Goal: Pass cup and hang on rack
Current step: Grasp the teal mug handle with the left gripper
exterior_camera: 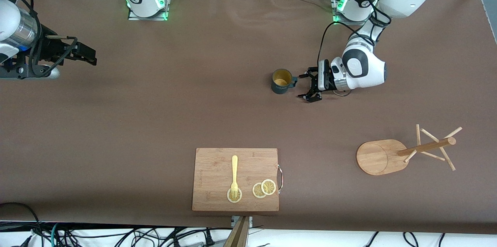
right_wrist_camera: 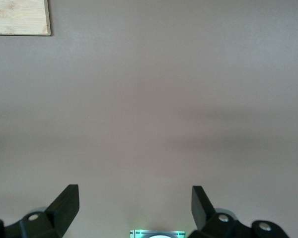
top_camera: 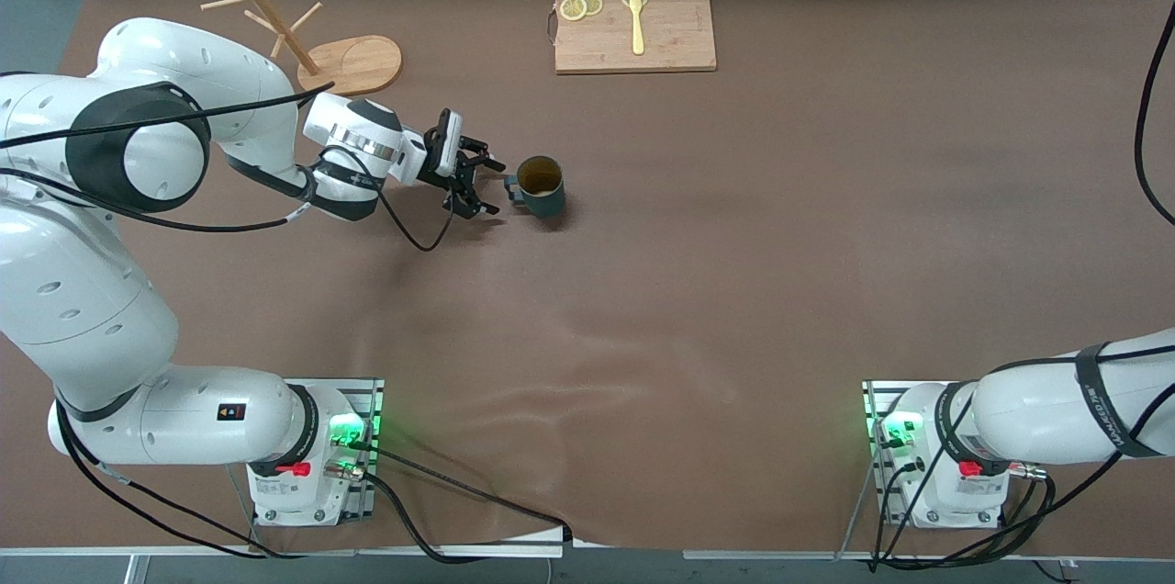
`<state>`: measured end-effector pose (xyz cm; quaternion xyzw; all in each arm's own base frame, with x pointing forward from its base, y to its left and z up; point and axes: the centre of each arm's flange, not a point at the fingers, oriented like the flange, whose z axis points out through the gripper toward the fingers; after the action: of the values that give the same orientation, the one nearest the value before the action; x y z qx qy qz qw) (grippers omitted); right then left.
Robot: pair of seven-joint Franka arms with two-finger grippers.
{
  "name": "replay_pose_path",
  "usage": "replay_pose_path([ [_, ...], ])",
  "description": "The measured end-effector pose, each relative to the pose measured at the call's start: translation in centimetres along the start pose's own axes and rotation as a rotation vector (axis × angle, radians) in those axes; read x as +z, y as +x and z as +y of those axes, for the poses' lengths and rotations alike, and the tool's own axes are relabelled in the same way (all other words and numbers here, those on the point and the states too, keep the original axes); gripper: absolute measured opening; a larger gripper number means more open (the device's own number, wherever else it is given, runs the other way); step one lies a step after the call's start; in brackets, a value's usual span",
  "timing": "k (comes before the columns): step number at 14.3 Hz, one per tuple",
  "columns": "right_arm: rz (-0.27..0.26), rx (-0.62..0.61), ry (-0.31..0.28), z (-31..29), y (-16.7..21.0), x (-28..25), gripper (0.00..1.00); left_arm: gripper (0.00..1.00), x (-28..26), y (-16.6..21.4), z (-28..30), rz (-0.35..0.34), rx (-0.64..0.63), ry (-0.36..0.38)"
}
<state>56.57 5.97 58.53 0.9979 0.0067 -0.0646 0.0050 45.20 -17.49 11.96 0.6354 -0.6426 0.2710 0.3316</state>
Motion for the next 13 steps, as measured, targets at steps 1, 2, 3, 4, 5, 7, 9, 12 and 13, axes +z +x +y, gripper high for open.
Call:
replay_pose_path([
  [1,0.001,0.0,0.0,0.0,0.0,0.0,1.0,1.0,0.3,0.2,0.1,0.005,-0.003,-0.001],
  [2,0.002,0.0,0.0,0.0,0.1,0.0,1.0,1.0,0.5,0.4,0.2,0.01,-0.007,-0.002],
  [3,0.003,0.0,0.0,0.0,0.1,0.0,1.0,1.0,0.8,0.5,0.4,0.017,-0.016,-0.001],
  [4,0.004,0.0,0.0,0.0,0.2,0.0,1.0,1.0,1.2,0.5,0.7,0.026,-0.031,0.001],
  [5,0.008,0.0,0.001,0.0,0.3,-0.1,1.0,1.0,1.7,0.6,1.2,0.036,-0.049,0.0],
  [7,0.019,-0.001,0.002,0.0,0.4,-0.5,1.0,1.0,2.3,0.7,2.0,0.033,-0.064,-0.004],
  [9,0.019,-0.003,0.002,-0.1,0.4,-0.5,1.0,1.0,2.5,0.5,2.6,0.029,-0.081,0.0],
  [12,0.012,-0.003,0.001,-0.2,0.6,-0.1,1.0,1.0,2.2,0.4,3.3,0.022,-0.088,-0.003],
  [13,0.011,-0.003,0.001,-0.2,0.7,0.0,1.0,1.0,2.1,0.4,3.5,0.023,-0.097,0.002],
])
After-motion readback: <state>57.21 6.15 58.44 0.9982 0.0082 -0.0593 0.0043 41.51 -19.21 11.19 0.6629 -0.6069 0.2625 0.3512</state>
